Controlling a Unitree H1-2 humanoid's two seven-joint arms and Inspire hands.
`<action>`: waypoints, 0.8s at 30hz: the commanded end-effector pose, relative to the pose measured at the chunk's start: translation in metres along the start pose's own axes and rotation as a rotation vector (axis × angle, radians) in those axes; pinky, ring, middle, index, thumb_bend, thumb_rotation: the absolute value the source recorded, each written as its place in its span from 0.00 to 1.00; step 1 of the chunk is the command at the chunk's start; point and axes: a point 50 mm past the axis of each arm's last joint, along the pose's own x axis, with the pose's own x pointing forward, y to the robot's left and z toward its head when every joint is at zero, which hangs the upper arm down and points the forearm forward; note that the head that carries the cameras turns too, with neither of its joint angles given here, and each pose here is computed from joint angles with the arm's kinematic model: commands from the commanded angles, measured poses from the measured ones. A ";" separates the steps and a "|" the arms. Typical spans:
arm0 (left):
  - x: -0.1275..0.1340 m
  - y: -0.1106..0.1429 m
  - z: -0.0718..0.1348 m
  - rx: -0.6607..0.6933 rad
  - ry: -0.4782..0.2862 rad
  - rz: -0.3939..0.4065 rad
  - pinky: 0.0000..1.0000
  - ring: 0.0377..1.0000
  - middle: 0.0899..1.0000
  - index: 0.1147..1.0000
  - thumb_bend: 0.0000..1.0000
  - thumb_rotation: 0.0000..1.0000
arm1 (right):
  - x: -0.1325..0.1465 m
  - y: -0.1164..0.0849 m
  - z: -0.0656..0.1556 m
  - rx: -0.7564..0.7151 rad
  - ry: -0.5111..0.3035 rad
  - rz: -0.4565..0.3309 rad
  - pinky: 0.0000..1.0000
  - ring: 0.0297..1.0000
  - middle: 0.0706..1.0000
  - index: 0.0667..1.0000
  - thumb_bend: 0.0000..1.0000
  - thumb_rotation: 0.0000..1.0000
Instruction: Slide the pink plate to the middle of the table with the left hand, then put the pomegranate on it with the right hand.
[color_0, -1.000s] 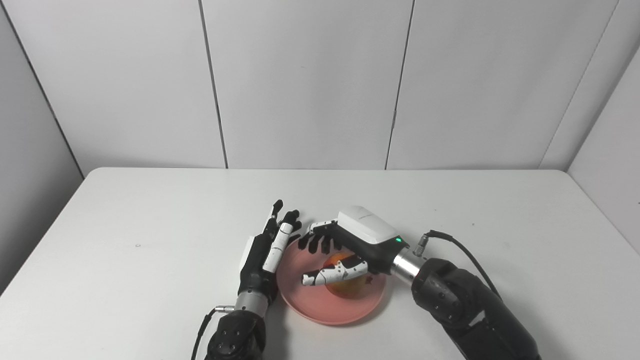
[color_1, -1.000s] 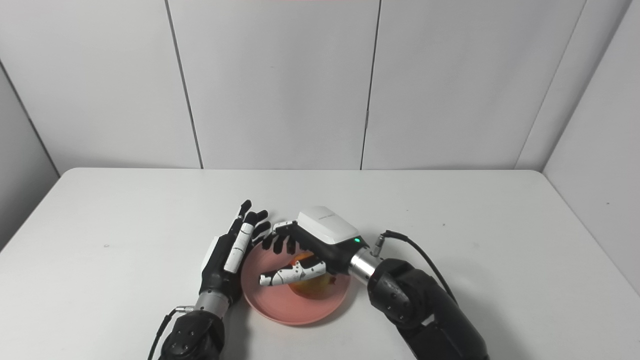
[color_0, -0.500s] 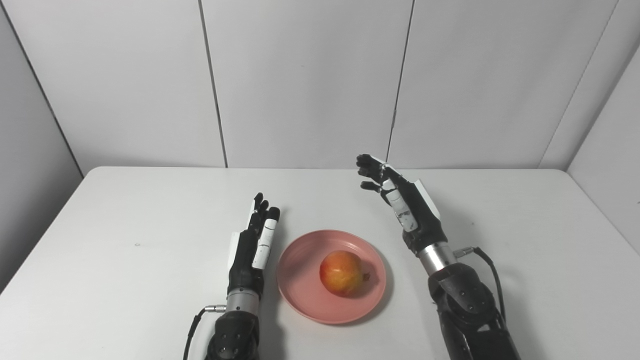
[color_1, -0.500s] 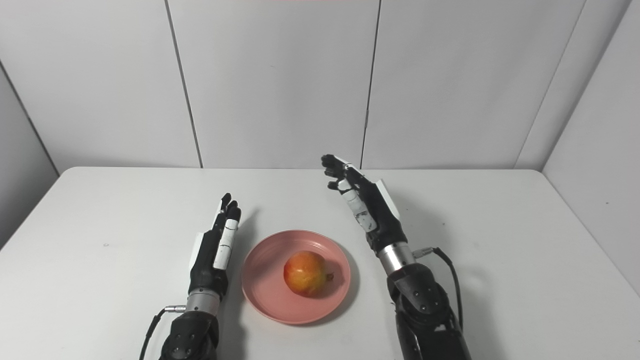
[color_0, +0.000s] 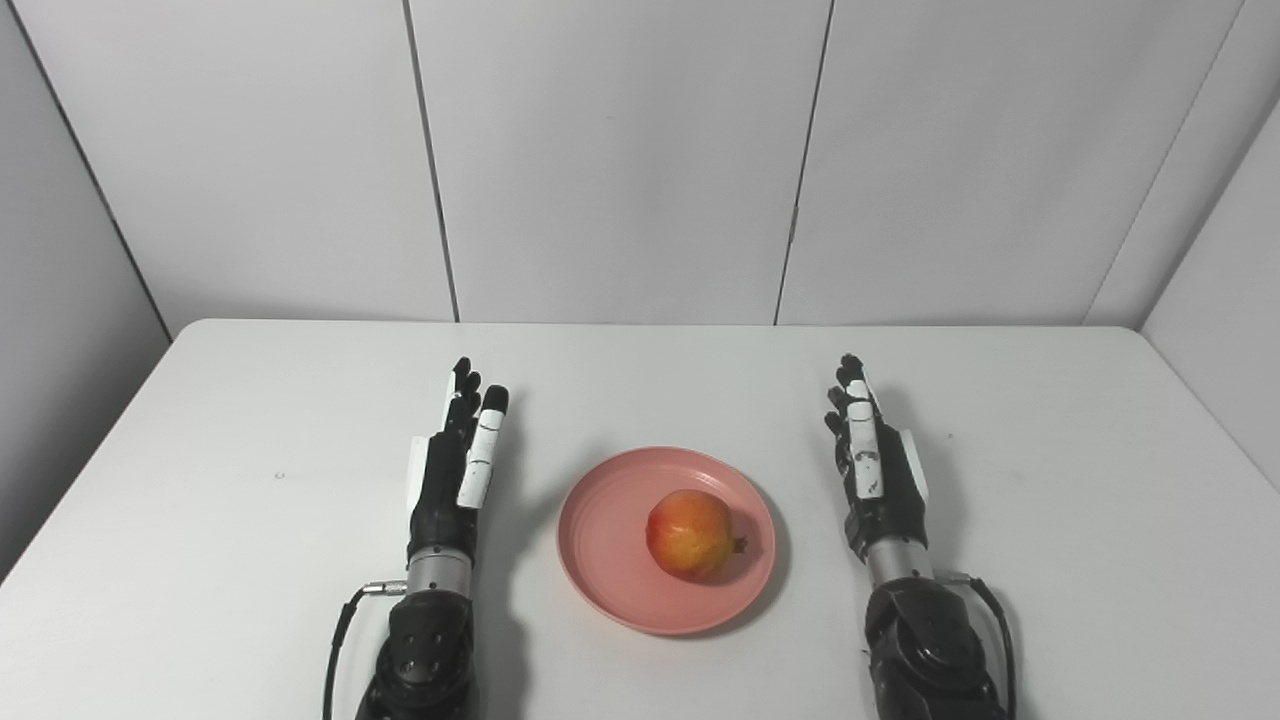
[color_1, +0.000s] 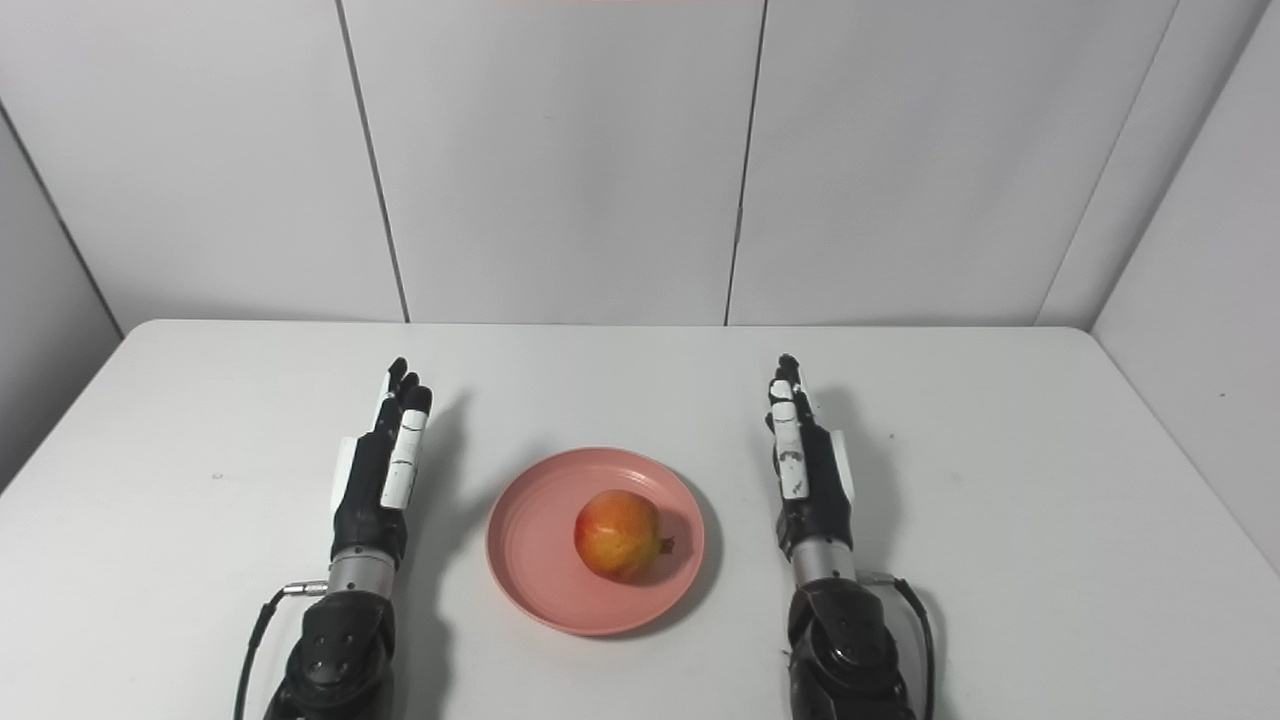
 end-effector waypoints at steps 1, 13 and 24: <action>0.016 -0.005 0.024 -0.008 -0.055 -0.058 1.00 1.00 1.00 1.00 0.91 0.98 | 0.004 0.004 0.006 0.034 -0.033 -0.021 1.00 1.00 1.00 1.00 0.81 1.00; 0.016 -0.006 0.020 -0.028 -0.047 -0.082 1.00 1.00 1.00 1.00 0.91 0.95 | -0.008 0.004 -0.014 0.021 0.019 -0.017 1.00 1.00 1.00 1.00 0.79 1.00; 0.012 -0.011 0.020 -0.036 -0.065 -0.056 1.00 1.00 1.00 1.00 0.88 0.96 | -0.006 0.002 -0.011 0.013 0.061 0.016 1.00 1.00 0.99 0.98 0.80 1.00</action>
